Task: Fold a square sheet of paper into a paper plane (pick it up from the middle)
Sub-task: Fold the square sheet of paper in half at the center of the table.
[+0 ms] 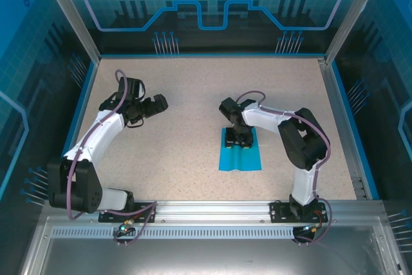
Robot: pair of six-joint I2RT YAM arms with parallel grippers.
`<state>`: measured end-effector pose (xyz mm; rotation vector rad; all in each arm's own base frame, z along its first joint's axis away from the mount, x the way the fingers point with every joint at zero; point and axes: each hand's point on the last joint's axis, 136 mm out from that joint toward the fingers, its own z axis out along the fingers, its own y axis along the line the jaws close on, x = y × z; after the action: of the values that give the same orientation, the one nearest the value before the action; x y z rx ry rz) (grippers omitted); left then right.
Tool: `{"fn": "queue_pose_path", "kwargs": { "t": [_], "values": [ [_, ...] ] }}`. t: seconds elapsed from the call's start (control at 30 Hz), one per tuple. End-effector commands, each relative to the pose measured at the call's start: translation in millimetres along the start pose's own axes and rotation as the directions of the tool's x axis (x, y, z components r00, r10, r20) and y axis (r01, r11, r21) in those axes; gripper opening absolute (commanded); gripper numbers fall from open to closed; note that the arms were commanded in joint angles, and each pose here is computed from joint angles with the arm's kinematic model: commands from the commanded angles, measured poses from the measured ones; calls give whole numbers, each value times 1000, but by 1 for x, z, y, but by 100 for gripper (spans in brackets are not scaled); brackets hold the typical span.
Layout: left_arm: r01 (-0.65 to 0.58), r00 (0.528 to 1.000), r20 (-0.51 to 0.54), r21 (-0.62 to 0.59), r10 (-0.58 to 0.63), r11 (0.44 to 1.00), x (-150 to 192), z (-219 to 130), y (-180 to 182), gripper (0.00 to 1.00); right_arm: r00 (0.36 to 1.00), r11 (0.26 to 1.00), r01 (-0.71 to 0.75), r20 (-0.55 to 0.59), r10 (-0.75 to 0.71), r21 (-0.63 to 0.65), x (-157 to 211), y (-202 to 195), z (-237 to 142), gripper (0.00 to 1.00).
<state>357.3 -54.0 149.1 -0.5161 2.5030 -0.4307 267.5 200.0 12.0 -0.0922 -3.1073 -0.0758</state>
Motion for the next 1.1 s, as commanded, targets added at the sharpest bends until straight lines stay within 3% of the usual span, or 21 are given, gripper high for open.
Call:
{"fn": "queue_pose_path", "kwargs": {
  "t": [0.0, 0.1, 0.23, 0.4, 0.57, 0.8, 1.07],
  "values": [
    [27, 999, -44, 67, -24, 997, 7, -1, -14, 98, 1000, 983, 11, 31, -5, -185, -3, 31, -4, 43],
    [57, 995, -87, 139, -45, 989, 17, 4, -24, 98, 994, 927, 62, 108, -23, -371, -9, 61, -34, 34],
    [91, 989, -137, 225, -61, 970, 31, 12, -40, 98, 980, 780, 166, 191, -60, -603, -9, 99, -79, 28],
    [114, 979, -197, 339, -48, 934, 48, 19, -69, 91, 976, 679, 186, 213, -45, -710, -9, 104, -96, 29],
    [114, 966, -259, 413, -4, 904, 73, 28, -98, 85, 991, 694, 81, 130, 18, -716, -16, 81, -63, 29],
    [111, 942, -334, 436, 46, 893, 107, 45, -122, 77, 995, 824, 34, 96, 25, -565, -19, 47, -26, 33],
    [101, 935, -349, 427, 61, 898, 117, 53, -128, 76, 996, 904, -36, 57, 67, -425, -18, 29, -17, 51]
  ]
}}
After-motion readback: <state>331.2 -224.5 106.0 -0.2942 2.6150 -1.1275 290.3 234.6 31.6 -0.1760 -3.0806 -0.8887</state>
